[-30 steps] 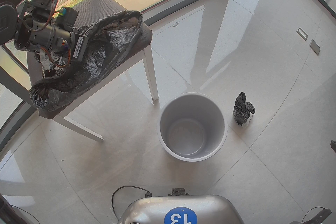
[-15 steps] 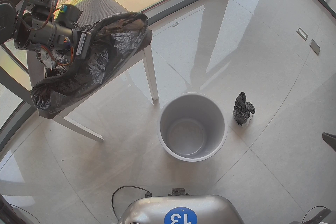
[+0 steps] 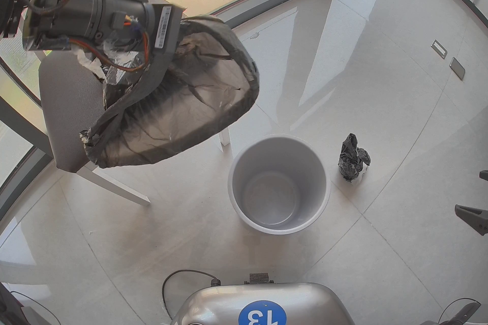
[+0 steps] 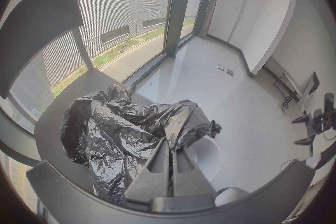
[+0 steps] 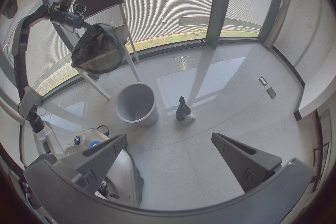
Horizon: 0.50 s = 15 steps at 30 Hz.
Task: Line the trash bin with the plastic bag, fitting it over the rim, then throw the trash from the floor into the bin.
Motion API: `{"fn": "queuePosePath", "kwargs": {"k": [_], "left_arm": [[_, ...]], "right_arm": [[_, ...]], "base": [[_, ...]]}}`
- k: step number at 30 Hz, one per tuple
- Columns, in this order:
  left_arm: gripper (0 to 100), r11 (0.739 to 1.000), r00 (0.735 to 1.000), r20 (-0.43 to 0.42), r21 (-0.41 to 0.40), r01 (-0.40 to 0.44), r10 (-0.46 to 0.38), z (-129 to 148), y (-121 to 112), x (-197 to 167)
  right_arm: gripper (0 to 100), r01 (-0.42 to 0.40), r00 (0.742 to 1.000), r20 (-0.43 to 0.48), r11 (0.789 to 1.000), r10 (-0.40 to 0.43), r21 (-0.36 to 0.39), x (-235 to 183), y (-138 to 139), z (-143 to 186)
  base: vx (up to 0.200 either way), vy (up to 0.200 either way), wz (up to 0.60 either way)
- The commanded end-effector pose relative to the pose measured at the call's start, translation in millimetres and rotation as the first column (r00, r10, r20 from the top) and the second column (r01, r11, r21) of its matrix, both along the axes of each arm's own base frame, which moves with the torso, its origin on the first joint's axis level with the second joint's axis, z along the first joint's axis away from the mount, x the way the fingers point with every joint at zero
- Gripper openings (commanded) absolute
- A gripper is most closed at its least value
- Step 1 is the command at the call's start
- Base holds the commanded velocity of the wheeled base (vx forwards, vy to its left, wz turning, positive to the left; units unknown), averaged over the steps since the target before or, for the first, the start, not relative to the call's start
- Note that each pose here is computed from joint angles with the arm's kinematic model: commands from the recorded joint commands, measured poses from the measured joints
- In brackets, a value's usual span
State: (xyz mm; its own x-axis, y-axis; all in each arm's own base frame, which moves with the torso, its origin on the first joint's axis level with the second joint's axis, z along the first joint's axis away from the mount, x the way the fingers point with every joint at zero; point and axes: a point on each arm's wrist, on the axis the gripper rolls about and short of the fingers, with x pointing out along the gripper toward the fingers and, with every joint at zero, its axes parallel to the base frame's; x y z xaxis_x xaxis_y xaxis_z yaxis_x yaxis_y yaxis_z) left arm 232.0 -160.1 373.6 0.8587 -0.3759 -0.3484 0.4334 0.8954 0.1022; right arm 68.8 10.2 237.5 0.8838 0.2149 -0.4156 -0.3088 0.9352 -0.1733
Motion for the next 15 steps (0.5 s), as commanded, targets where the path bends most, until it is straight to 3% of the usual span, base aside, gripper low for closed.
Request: {"fn": "queuePosePath", "kwargs": {"k": [1,15], "left_arm": [[0,0.995,0.996,0.044,-0.062,0.078,-0.075,17,-19,-15],[0,0.977,0.973,-0.087,0.000,0.213,-0.212,-12,-69,-25]], "right_arm": [[100,-0.087,0.995,-0.046,0.996,0.087,-0.007,10,8,-4],[100,-0.204,0.978,-0.046,0.979,0.203,-0.006,58,34,-10]], "base": [[0.000,0.000,0.00],[0.000,0.000,0.00]]}}
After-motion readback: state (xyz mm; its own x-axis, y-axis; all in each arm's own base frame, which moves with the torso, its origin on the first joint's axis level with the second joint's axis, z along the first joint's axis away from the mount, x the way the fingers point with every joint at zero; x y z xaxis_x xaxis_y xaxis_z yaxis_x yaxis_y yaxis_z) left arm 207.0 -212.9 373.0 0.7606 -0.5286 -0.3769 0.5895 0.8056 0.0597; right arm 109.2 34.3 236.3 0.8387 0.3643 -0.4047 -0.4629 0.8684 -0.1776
